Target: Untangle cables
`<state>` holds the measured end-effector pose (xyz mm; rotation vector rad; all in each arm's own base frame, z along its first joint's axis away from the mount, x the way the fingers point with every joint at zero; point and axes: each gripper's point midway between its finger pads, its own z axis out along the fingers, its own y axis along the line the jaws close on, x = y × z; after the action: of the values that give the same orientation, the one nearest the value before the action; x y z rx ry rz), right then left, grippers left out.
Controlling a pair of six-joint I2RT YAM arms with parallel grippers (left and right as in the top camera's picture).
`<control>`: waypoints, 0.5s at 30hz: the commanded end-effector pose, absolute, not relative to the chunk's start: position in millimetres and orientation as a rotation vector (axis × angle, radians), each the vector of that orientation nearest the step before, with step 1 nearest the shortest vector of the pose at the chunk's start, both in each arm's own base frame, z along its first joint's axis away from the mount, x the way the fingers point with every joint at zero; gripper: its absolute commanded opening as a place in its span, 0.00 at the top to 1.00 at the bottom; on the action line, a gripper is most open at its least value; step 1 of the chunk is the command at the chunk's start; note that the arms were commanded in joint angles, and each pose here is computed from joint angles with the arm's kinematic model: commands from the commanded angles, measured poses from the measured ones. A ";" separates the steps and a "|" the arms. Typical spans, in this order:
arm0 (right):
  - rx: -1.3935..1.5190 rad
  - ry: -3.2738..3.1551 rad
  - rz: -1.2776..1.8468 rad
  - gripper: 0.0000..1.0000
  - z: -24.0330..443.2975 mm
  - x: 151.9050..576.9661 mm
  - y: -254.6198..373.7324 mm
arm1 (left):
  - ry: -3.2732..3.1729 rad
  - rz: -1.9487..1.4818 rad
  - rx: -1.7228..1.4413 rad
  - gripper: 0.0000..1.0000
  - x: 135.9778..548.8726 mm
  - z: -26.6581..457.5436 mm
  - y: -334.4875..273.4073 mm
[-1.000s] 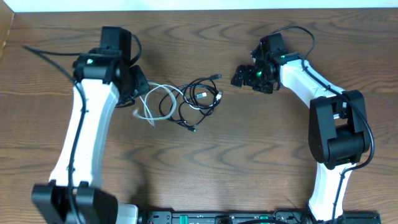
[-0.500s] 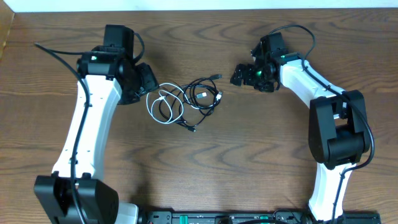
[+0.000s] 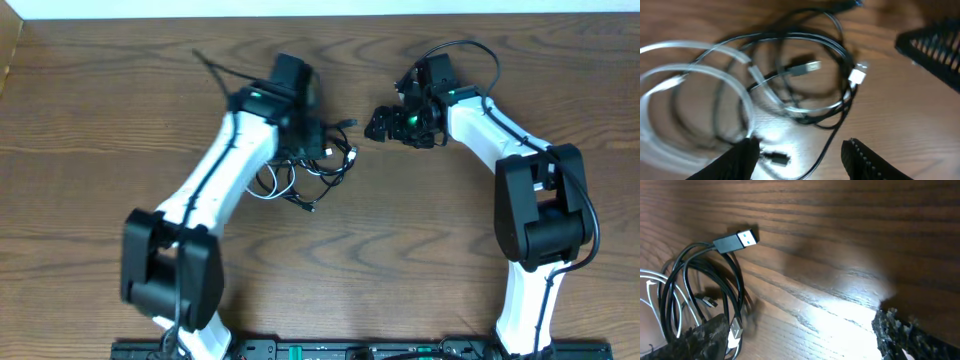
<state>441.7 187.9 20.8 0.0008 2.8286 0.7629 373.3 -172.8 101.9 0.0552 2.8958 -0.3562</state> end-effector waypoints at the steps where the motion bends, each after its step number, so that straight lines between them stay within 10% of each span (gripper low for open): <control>1: 0.081 2.948 0.694 0.11 -19.9 423.4 167.0 | 2.935 -0.346 0.204 0.41 371.3 75.8 -183.0; 15: 0.092 2.957 0.618 0.11 -23.6 424.1 159.2 | 3.022 -0.382 -0.789 0.42 370.8 18.0 -190.5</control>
<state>441.7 178.2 19.2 0.0333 2.8420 0.7532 372.6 -188.7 23.9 -0.5734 3.0371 -0.3733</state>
